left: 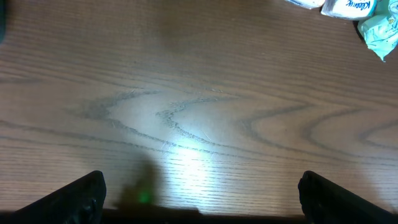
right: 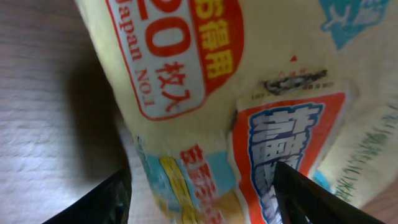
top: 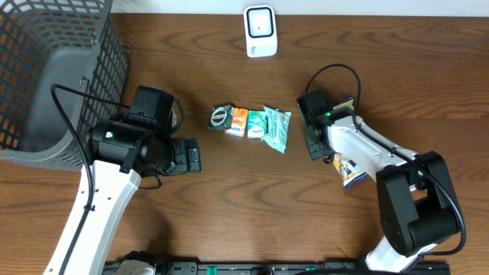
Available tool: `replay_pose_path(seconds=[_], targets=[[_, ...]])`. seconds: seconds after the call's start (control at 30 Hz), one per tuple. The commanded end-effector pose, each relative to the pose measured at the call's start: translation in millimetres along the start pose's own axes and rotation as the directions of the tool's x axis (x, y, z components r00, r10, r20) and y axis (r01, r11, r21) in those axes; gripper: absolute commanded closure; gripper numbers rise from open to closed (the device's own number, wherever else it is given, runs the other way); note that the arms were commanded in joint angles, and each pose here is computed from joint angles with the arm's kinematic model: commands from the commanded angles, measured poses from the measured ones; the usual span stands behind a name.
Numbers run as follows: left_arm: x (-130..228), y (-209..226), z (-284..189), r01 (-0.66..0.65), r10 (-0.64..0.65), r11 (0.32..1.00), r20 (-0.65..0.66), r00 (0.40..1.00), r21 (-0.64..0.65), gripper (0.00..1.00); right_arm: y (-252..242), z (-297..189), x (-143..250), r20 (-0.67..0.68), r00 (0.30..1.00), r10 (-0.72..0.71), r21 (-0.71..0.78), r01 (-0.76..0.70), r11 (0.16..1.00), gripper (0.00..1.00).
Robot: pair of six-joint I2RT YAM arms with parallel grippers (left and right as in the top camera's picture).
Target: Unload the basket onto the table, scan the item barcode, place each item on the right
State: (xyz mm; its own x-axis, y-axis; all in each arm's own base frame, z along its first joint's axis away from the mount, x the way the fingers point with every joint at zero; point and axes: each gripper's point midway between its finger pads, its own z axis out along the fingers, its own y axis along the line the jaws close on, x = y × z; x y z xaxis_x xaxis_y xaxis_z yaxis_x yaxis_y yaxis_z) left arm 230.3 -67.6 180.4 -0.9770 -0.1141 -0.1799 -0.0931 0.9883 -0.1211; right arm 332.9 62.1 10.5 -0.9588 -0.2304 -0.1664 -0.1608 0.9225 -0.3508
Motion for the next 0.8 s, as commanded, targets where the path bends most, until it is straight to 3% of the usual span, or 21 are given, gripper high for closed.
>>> replay_pose_path(seconds=[0.0,0.1,0.17,0.23,0.27,0.6,0.7,0.73,0.77], targets=[[2,0,2,0.013,-0.013,1.0,-0.013,1.0,0.004,0.02,-2,12,11,-0.005,1.0,0.009,0.014,-0.009,1.0,0.37],[2,0,2,0.013,-0.013,1.0,-0.012,1.0,0.004,0.02,3,22,18,0.004,1.0,0.014,0.004,-0.014,1.0,0.49],[2,0,2,0.013,-0.013,1.0,-0.012,1.0,0.004,0.02,10,28,22,0.013,1.0,0.019,-0.028,-0.018,0.999,0.67],[2,0,2,0.013,-0.013,1.0,-0.012,1.0,0.004,0.02,17,29,25,0.007,1.0,0.019,-0.063,-0.019,0.998,0.92],[2,0,2,0.013,-0.013,1.0,-0.013,1.0,0.004,0.02,21,28,25,0.003,1.0,0.019,-0.089,-0.018,0.996,0.99],[2,0,2,0.013,-0.013,1.0,-0.012,1.0,0.004,0.02,61,-42,-25,-0.035,0.998,0.06,-0.482,-0.069,0.873,0.99],[2,0,2,0.013,-0.013,1.0,-0.013,1.0,0.004,0.02,77,-85,-47,0.017,0.999,0.028,-0.706,-0.008,0.708,0.99],[2,0,2,0.013,-0.013,1.0,-0.012,1.0,0.004,0.02,82,-109,-56,0.059,0.998,0.023,-0.811,0.034,0.584,0.99],[2,0,2,0.013,-0.013,1.0,-0.013,1.0,0.004,0.02,83,-113,-57,0.065,0.998,0.026,-0.83,0.04,0.556,0.99]])
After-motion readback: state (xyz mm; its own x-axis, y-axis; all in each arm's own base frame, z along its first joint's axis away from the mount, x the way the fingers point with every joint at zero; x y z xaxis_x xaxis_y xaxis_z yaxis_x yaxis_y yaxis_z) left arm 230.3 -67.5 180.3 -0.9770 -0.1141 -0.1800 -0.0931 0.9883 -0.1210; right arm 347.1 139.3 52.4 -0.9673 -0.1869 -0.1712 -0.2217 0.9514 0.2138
